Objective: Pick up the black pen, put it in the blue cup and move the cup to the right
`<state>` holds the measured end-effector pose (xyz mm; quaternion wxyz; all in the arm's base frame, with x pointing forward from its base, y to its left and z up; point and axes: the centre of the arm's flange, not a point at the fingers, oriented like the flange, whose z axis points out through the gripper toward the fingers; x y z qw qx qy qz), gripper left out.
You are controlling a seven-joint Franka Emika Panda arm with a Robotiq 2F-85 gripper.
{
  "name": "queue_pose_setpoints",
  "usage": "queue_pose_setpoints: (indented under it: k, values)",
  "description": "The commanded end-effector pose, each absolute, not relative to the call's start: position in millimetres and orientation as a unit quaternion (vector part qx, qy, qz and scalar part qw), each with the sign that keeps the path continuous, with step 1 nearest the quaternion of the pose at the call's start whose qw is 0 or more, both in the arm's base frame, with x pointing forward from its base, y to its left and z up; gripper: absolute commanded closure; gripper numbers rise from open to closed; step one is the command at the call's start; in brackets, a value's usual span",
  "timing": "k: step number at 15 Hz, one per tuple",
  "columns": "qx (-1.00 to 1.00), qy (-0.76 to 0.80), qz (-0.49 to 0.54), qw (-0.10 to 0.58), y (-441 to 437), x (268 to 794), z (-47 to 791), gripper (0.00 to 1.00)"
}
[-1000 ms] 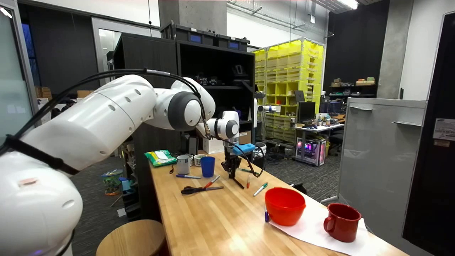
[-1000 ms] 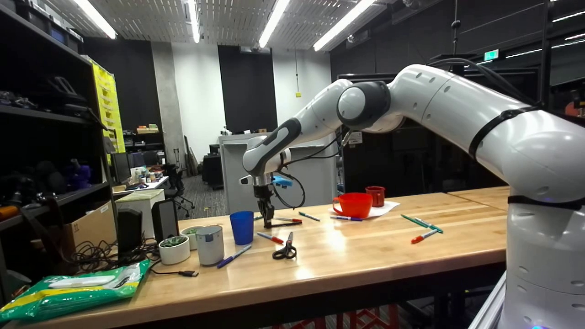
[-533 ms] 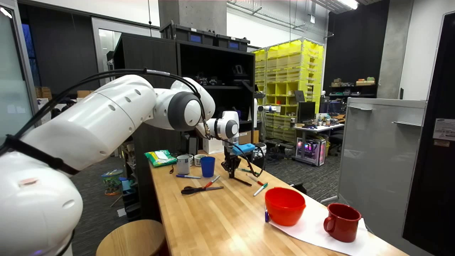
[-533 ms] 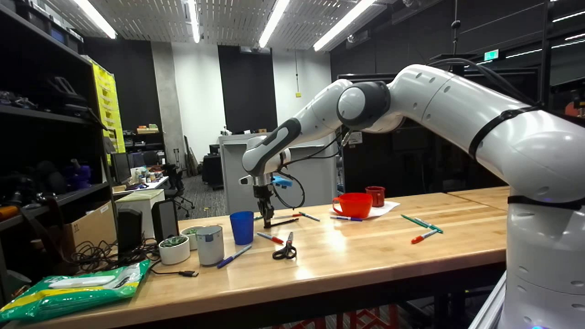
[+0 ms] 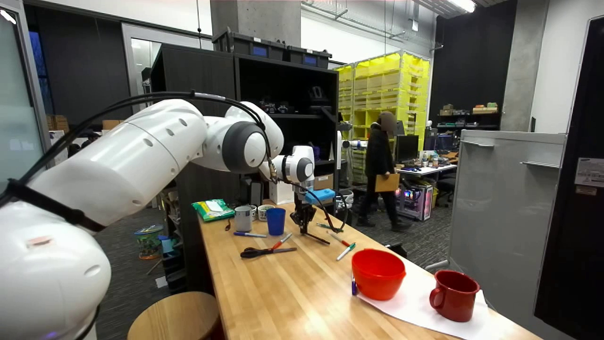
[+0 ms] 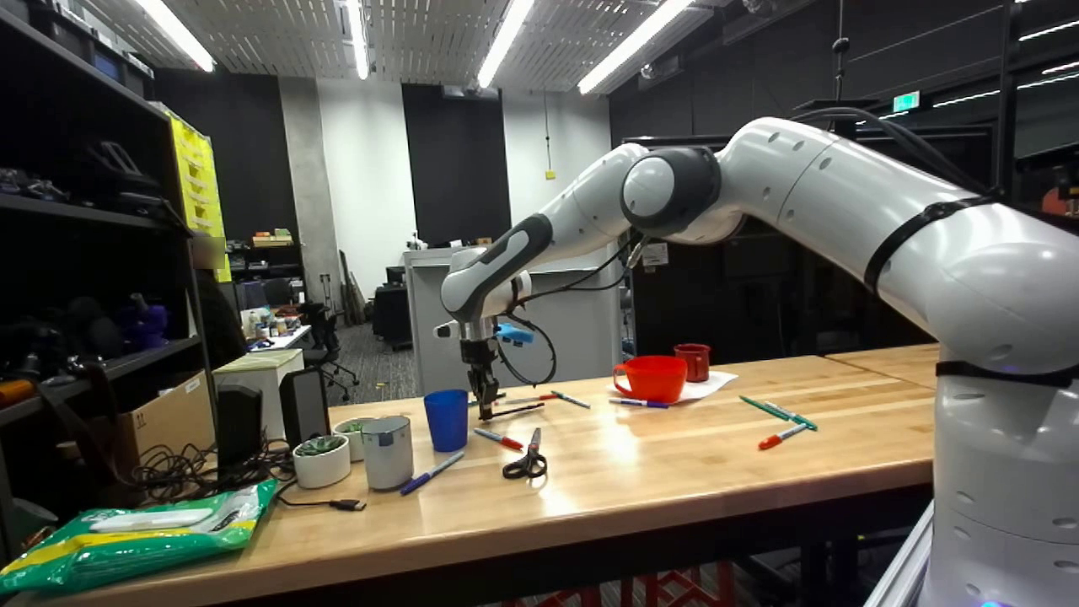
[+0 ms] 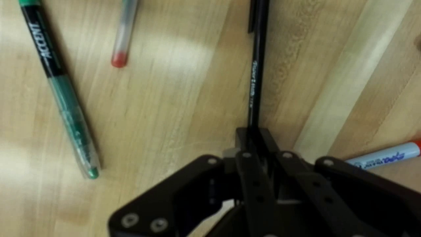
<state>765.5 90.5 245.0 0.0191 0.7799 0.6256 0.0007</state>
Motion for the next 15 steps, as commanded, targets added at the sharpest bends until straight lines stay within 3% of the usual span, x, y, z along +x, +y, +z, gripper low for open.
queue_pose_setpoints:
  k: [1, 9, 15]
  values:
    - [0.779, 0.627, 0.000, 0.026, 104.1, 751.1, 283.0, 0.98]
    - [0.771, 0.633, 0.022, 0.066, 118.9, 741.1, 377.2, 0.98]
    - [0.758, 0.649, 0.045, 0.048, 135.3, 726.7, 443.2, 0.98]
